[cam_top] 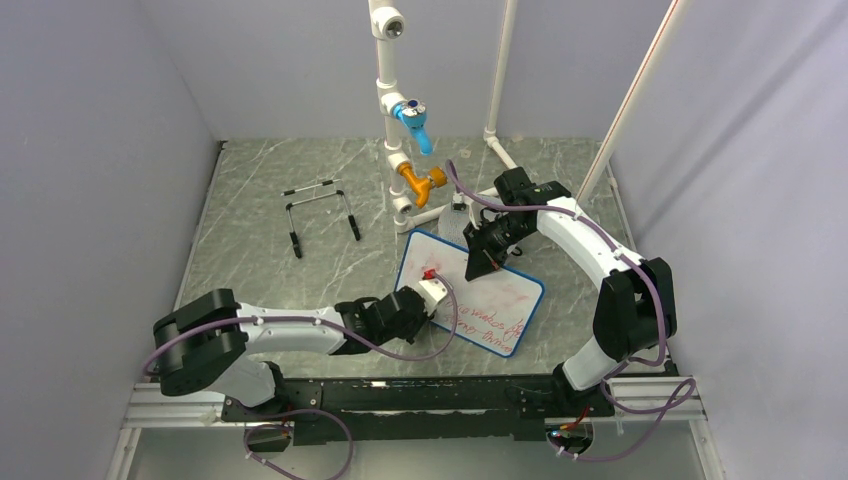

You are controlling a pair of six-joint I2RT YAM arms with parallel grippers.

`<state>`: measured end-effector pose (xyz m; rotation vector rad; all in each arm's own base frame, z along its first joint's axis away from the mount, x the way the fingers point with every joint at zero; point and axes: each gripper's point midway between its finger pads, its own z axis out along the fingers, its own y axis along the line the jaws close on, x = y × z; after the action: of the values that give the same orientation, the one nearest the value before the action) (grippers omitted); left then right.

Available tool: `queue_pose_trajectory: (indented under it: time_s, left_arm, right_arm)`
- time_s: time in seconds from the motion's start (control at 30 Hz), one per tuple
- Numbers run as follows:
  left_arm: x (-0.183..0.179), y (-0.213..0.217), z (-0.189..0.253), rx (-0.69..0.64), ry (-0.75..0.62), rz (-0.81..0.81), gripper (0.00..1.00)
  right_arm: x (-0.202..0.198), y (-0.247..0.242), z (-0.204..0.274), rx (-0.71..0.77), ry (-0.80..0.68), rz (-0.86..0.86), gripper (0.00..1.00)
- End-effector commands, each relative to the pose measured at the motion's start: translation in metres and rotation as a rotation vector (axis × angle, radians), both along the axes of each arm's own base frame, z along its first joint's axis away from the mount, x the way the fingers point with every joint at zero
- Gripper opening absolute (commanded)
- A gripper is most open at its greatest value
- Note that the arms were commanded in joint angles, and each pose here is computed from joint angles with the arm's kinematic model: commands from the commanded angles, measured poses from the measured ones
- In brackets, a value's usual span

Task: Erase the whiteboard
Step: Erase the whiteboard at the center of the board.

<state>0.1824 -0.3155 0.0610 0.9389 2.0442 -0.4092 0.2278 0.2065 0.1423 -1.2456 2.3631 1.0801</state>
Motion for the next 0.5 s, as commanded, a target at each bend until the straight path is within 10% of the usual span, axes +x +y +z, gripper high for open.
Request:
queue_pose_trajectory:
  time_s: [0.0, 0.47]
  left_arm:
    - [-0.011, 0.01, -0.024, 0.034, 0.077, 0.031, 0.0]
    - [0.05, -0.002, 0.032, 0.042, -0.107, 0.176, 0.0]
  right_arm:
    - [0.003, 0.015, 0.017, 0.109, -0.097, 0.083, 0.0]
    - [0.002, 0.014, 0.018, 0.112, -0.099, 0.084, 0.0]
